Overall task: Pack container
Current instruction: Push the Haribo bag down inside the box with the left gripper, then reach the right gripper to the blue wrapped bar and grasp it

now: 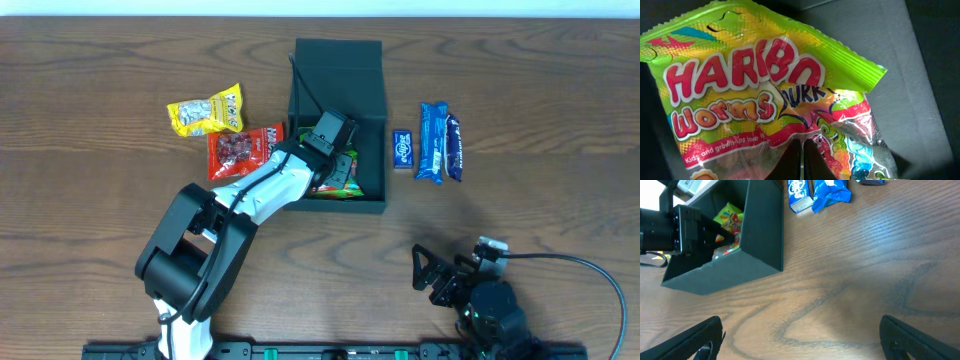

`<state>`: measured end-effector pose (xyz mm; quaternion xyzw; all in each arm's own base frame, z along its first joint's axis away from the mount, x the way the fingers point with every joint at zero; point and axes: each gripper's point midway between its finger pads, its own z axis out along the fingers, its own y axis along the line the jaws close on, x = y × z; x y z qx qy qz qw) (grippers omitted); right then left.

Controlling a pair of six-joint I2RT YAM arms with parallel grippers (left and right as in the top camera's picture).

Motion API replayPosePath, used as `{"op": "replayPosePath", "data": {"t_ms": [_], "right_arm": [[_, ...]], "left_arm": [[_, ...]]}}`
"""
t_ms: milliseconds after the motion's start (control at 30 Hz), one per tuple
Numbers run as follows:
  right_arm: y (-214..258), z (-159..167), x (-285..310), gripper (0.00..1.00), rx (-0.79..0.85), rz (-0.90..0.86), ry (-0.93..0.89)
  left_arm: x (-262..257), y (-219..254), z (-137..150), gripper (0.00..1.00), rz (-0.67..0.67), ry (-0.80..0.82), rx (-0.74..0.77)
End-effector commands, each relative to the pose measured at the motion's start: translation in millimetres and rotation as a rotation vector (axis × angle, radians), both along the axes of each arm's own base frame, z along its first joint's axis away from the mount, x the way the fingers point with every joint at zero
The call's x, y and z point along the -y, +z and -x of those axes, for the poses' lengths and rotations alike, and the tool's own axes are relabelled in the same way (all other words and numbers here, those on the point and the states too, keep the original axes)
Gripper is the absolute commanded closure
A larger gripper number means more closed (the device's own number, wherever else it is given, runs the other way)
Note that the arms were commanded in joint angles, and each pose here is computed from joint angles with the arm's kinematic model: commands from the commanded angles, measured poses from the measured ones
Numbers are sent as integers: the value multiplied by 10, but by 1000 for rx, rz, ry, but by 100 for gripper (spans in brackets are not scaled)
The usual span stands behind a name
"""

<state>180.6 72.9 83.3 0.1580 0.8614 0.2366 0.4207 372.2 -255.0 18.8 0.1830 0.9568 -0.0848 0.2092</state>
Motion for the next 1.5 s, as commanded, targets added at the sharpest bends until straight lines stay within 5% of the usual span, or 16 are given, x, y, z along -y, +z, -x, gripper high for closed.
{"op": "replayPosePath", "data": {"t_ms": [0, 267, 500, 733, 1000, 1167, 1467], "right_arm": [[-15, 5, -10, 1, -3, -7, 1], [70, 7, -153, 1, 16, -63, 62], [785, -138, -453, 1, 264, -250, 167], [1344, -167, -418, 1, 435, -325, 150], [1897, -149, -294, 1, 550, -366, 98], [2077, -271, -366, 1, 555, -196, 139], [2031, -932, -511, 1, 273, 70, 114]], "left_arm": [[-33, 93, -123, 94, -31, 29, 40], [-2, 401, -149, 94, -20, 29, 42], [13, 1722, -223, 94, 108, 40, 226], [-305, 2537, 71, 94, 179, 65, 335], [-623, 2657, 353, 94, 148, 93, 298], [-672, 2560, 448, 94, 119, 90, 248], [-898, 2612, 709, 94, 97, 122, 205]]}}
